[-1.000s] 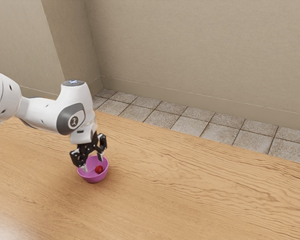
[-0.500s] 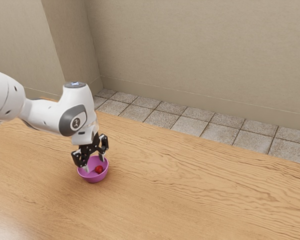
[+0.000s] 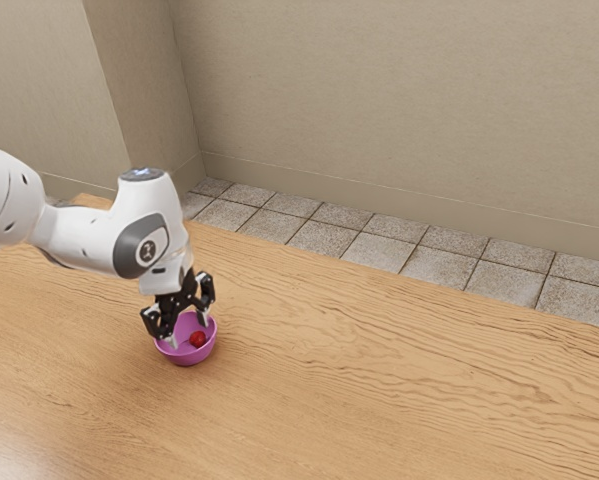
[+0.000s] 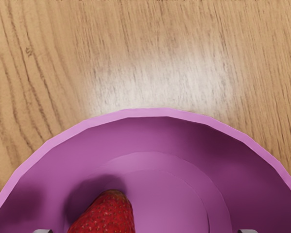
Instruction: Take strawberry from the bowl
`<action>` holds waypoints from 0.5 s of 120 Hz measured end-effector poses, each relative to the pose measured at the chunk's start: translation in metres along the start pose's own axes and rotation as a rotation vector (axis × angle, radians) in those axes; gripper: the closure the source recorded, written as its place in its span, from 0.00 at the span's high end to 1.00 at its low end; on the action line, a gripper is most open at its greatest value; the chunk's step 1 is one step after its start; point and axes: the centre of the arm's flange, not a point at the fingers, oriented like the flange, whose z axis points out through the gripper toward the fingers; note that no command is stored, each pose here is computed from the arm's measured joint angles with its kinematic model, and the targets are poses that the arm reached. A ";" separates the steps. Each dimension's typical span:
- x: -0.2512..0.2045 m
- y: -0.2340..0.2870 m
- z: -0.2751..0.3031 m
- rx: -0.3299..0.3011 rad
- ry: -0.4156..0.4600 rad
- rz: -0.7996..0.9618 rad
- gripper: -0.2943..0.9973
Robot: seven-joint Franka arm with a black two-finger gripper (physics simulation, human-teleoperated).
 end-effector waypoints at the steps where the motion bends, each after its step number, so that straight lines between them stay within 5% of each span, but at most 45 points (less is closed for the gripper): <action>1: 0.000 0.000 0.000 0.000 0.000 0.000 0.61; 60: -0.001 0.000 0.017 -0.015 0.010 0.000 0.59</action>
